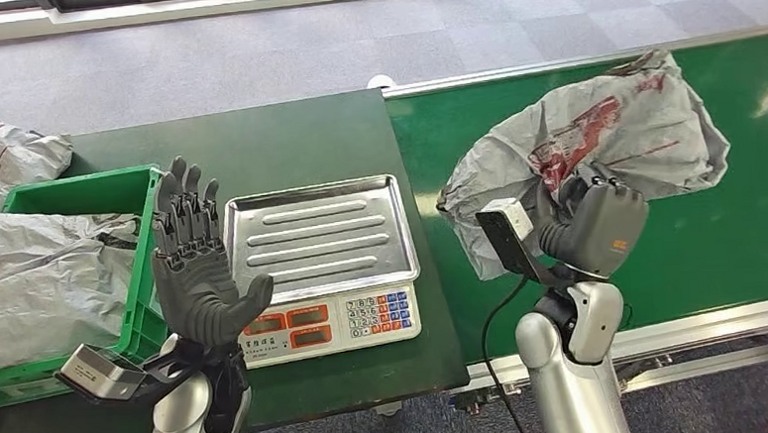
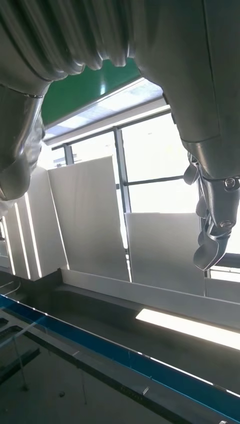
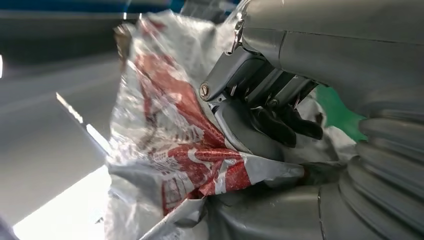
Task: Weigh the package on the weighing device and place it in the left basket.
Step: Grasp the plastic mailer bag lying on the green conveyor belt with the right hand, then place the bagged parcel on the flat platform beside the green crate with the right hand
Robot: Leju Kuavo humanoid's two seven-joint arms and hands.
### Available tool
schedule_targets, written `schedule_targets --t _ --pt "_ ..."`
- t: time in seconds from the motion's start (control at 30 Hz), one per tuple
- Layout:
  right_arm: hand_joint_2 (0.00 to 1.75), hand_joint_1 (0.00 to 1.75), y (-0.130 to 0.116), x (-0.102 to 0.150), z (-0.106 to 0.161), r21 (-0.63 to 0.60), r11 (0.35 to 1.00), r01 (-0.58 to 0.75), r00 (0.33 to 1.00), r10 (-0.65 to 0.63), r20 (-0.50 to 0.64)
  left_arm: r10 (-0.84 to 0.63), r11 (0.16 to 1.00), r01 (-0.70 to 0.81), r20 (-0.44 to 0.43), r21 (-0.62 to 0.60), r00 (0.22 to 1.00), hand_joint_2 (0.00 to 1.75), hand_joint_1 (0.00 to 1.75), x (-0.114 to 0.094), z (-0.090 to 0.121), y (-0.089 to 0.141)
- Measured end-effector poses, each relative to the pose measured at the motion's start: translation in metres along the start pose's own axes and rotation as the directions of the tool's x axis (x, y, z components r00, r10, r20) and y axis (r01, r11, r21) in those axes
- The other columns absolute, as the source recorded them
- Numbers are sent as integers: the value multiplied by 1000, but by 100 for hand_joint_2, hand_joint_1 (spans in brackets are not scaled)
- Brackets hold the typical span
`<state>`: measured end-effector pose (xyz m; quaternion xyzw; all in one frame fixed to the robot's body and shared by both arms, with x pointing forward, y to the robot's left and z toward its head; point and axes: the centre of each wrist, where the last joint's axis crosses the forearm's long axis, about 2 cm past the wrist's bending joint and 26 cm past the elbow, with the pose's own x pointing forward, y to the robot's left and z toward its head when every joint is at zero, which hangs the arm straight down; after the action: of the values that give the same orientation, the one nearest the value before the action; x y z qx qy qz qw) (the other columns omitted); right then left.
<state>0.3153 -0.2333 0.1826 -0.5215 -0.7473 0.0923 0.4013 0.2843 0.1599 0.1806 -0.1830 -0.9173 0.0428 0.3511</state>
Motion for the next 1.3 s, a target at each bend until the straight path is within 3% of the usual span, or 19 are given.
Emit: schedule_targets --t 0.1,0.2,0.47,0.67,1.07,1.2,1.3 --pt "175 175 -12 5 -3 -78 995 56 997 -52 52 1 1000 -1 -4 0 1000 175 0 -1 1 -1" --pt "175 175 -13 11 -7 -82 988 132 990 -126 69 3 1000 -3 -4 1 1000 175 0 -3 1 -2" --pt "175 175 28 58 -36 152 928 340 923 -360 137 34 999 -34 12 -19 999 175 0 -5 -3 -11" --pt "175 175 68 99 -58 302 890 342 905 -398 148 49 998 -48 20 -34 999 175 0 -6 -9 -19" --pt "175 175 92 112 -51 428 842 329 904 -412 115 43 998 -42 19 -39 999 175 0 -6 -8 -21" --pt "175 6 101 114 -45 483 815 320 912 -403 78 33 998 -32 18 -47 999 175 0 -6 -8 -20" --pt "175 0 112 113 -38 646 709 284 917 -398 34 29 998 -28 17 -56 999 175 0 -6 -8 -20"
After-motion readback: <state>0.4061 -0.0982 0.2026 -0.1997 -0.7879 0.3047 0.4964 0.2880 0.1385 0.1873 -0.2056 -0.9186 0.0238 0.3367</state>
